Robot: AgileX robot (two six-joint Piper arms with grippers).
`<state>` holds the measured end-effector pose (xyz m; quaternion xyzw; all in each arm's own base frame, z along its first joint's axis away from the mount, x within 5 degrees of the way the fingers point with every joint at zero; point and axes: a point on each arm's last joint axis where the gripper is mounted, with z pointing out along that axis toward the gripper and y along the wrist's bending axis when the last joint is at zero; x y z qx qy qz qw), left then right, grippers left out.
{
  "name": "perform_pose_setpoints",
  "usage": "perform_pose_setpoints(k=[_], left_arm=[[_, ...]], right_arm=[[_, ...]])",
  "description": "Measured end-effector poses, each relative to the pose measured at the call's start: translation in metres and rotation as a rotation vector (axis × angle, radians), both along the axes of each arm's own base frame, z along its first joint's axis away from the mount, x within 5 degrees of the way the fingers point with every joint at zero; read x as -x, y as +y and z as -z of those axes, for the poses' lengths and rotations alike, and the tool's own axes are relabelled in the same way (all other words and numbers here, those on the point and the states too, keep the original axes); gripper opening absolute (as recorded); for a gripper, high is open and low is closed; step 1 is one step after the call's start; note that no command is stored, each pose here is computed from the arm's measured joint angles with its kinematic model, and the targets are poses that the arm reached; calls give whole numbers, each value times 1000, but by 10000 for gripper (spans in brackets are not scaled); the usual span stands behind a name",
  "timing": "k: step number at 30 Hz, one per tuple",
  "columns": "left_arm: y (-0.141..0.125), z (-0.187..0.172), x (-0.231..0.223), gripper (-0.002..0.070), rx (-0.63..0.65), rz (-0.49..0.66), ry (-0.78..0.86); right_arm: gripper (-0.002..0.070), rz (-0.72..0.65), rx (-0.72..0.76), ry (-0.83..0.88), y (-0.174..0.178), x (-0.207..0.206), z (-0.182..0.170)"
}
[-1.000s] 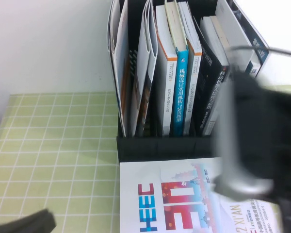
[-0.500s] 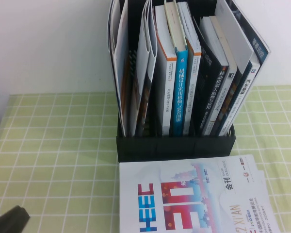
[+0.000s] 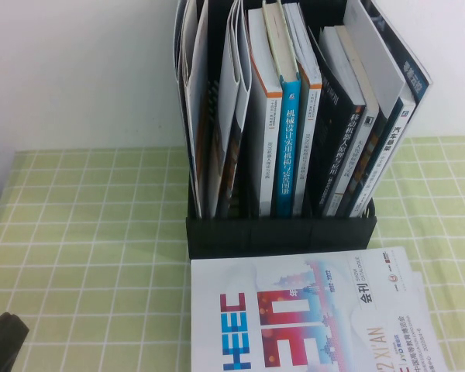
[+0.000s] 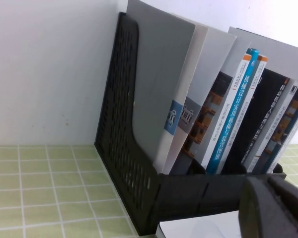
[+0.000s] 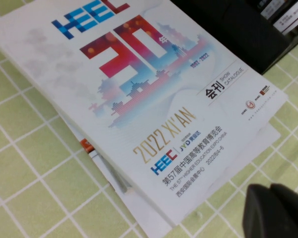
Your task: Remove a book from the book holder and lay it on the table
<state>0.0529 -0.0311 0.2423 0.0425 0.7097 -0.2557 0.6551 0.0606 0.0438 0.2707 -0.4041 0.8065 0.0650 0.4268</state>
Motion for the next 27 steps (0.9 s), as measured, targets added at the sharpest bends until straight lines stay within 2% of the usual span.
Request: perform_pose_setpoints(k=[7, 11, 17, 21, 23, 27], left_arm=[[-1, 1, 1, -3, 2, 16, 12], [1, 11, -1, -3, -107, -8, 11], [15, 42, -7, -3, -65, -194, 26], [21, 46, -4, -3, -58, -279, 4], [23, 51, -3, -3, -75, -320, 51], [30, 69, 0, -3, -96, -428, 257]], right_arm=[[-1, 0, -9, 11, 0, 1, 0], [-1, 0, -7, 12, 0, 1, 0], [-1, 1, -9, 15, 0, 1, 1], [-1, 1, -9, 15, 0, 1, 1], [-1, 1, -10, 17, 1, 1, 1], [-1, 1, -9, 18, 0, 1, 1]])
